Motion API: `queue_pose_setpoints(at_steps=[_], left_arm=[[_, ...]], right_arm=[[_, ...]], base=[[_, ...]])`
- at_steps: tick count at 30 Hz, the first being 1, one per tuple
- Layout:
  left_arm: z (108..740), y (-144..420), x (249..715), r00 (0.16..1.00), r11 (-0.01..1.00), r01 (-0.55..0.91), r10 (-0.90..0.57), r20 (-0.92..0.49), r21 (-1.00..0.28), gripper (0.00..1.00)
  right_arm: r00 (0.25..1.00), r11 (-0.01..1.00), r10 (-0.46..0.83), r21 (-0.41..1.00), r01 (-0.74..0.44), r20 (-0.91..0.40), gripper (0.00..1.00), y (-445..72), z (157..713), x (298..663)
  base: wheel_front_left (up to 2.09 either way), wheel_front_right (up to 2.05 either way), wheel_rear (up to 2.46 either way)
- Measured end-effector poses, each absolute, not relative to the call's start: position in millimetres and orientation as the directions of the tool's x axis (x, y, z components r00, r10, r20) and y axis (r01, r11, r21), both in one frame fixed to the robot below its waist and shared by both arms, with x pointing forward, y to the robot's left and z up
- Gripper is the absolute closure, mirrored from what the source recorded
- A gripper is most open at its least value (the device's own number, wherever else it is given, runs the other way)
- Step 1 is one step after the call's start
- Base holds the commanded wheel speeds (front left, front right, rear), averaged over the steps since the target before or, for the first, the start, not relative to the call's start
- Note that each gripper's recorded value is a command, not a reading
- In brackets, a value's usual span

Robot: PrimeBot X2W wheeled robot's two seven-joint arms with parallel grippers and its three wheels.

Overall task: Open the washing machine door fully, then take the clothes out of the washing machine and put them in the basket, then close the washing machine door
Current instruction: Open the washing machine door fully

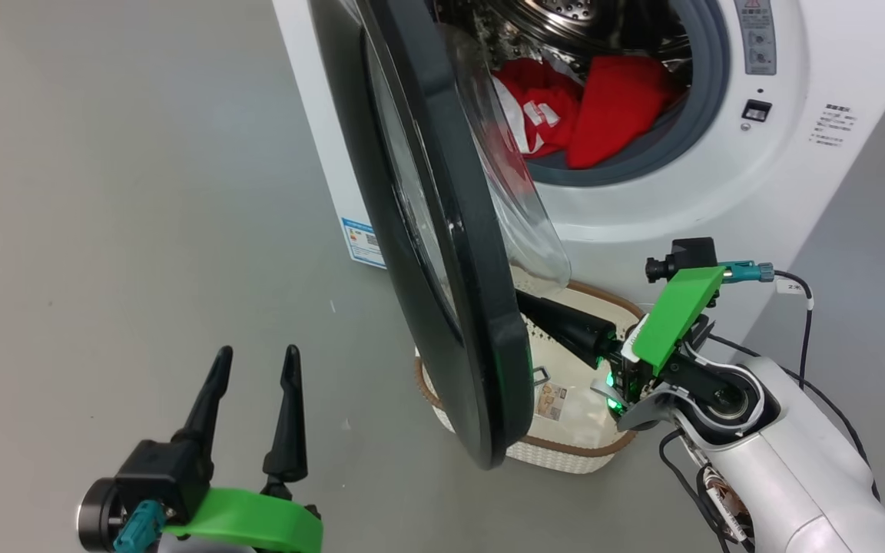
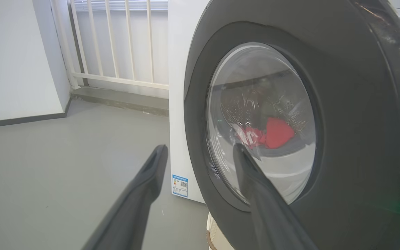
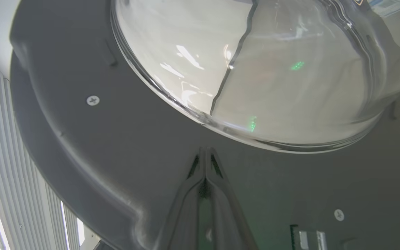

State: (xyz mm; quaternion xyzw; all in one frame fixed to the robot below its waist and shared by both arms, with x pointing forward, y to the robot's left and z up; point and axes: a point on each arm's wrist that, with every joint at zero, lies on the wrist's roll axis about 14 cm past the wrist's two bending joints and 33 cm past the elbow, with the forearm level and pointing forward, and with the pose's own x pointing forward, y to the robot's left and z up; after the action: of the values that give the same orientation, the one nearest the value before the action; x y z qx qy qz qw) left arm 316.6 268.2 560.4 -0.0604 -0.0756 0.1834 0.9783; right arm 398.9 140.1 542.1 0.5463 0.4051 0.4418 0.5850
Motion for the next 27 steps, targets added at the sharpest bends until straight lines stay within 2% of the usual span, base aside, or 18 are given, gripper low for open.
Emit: queue_pose_setpoints(at_steps=[27], left_arm=[[562.4, 291.7, 279.8, 0.881, 0.887, -0.438, 0.456, 0.124, -0.148, 0.0]], right_arm=[[0.083, -0.006, 0.996, 0.997, -0.073, 0.012, 1.0, 190.1, 546.8, 343.1]], base=[[0.0, 0.0, 0.0]])
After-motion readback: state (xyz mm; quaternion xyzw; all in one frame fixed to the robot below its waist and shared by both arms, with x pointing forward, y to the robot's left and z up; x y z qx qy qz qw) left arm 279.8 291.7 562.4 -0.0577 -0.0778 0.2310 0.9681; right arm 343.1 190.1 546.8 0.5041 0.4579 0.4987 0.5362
